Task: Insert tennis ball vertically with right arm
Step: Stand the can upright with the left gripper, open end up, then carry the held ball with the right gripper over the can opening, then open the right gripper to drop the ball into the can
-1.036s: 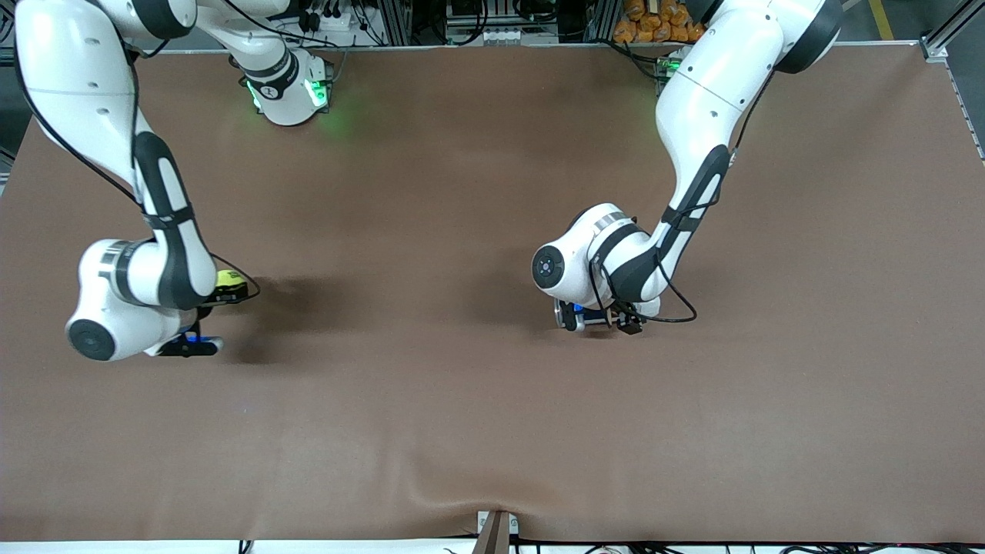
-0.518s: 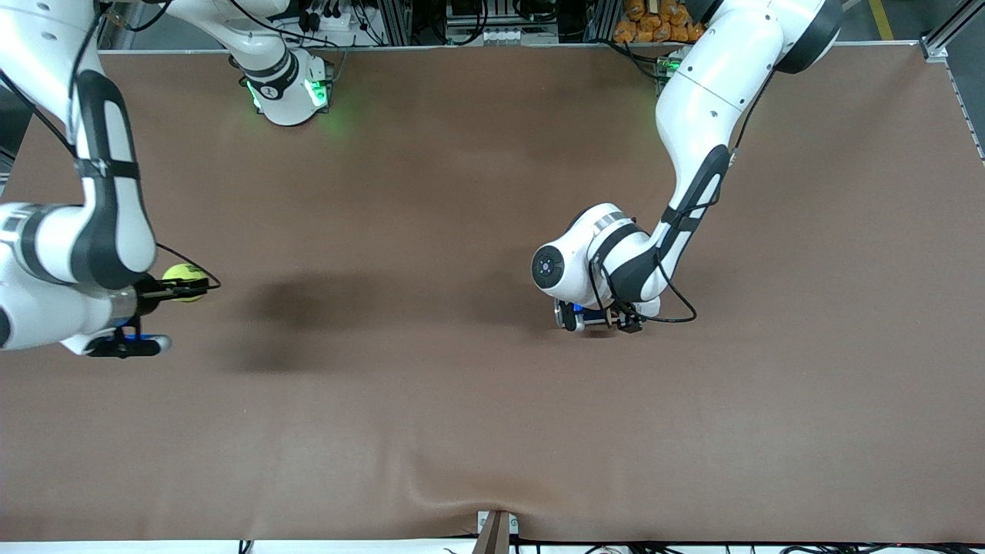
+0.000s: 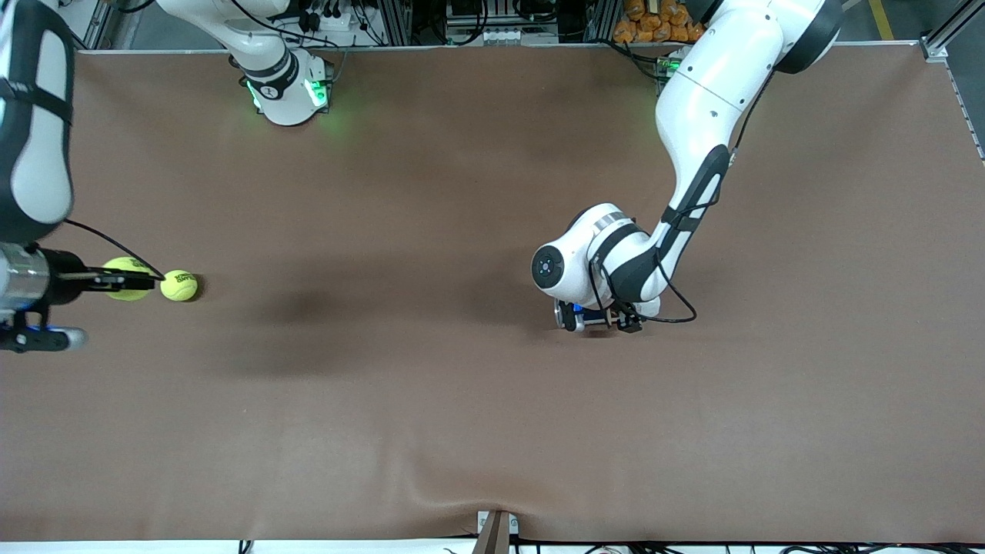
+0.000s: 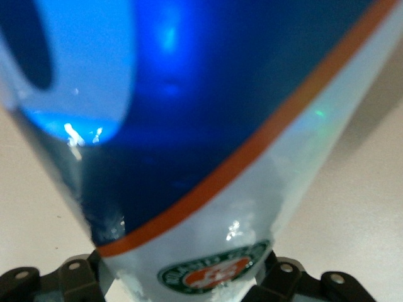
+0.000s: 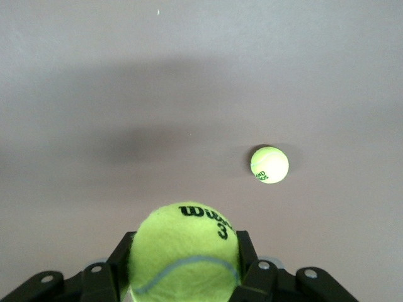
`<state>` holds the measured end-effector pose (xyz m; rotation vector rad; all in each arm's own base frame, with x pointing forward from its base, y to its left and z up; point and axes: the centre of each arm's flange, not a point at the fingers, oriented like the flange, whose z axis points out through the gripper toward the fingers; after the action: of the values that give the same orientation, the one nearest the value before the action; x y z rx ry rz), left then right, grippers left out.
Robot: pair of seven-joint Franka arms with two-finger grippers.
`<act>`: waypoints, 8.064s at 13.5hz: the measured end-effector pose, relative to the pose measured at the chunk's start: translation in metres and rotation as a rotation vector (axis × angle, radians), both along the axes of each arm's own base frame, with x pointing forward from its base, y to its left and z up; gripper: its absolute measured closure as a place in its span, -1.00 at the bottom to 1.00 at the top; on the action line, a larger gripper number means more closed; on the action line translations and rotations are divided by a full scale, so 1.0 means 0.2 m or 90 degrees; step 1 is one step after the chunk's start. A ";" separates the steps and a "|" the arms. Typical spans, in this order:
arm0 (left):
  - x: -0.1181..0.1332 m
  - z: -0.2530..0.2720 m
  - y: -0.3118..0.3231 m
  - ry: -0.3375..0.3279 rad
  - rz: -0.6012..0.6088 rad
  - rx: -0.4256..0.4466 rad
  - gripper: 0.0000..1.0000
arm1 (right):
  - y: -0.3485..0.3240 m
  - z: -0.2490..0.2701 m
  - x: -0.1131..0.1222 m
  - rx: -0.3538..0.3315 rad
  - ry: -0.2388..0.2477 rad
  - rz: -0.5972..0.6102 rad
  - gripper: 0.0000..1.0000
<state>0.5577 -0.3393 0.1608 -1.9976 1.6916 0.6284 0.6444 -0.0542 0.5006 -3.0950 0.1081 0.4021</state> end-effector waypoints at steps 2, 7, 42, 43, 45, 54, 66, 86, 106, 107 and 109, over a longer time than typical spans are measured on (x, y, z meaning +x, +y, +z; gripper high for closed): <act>0.00 0.00 0.00 0.000 0.000 0.000 -0.71 | 0.01 0.12 -0.04 -0.006 -0.021 -0.027 -0.35; 0.00 0.00 0.00 0.000 0.000 0.000 -0.66 | 0.03 0.29 -0.09 -0.010 -0.051 -0.054 -0.35; -0.05 0.50 -1.05 -0.280 0.169 -0.668 -0.59 | 0.03 0.26 -0.08 -0.011 -0.052 -0.056 -0.35; -0.06 0.49 -1.07 -0.284 0.179 -0.692 -0.59 | 0.04 0.26 -0.08 -0.011 -0.052 -0.056 -0.35; -0.08 0.46 -1.09 -0.293 0.196 -0.740 -0.59 | 0.04 0.26 -0.08 -0.011 -0.052 -0.055 -0.35; -0.15 0.11 -1.08 -0.307 0.224 -0.922 -0.59 | 0.14 0.24 -0.05 -0.017 -0.061 -0.073 -0.35; -0.20 -0.08 -1.05 -0.302 0.231 -0.941 -0.65 | 0.99 0.02 0.07 -0.064 -0.121 -0.274 -0.35; -0.20 -0.08 -1.05 -0.303 0.229 -0.942 -0.79 | 2.20 -0.51 -0.19 -0.078 -0.142 -0.436 -0.35; -0.20 -0.07 -1.04 -0.311 0.227 -0.957 -0.85 | 1.28 -0.19 -0.05 -0.112 -0.004 -0.253 -1.00; -0.20 -0.07 -1.04 -0.311 0.226 -0.957 -0.91 | 1.14 -0.19 -0.03 -0.107 0.016 -0.229 -1.00; -0.20 -0.07 -1.04 -0.311 0.226 -0.957 -1.00 | 0.85 -0.20 0.00 -0.089 0.053 -0.179 -1.00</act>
<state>0.5184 -0.5469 0.1476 -2.9594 1.5306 -1.4047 0.6440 0.1155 0.4609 -3.1295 0.5891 0.5319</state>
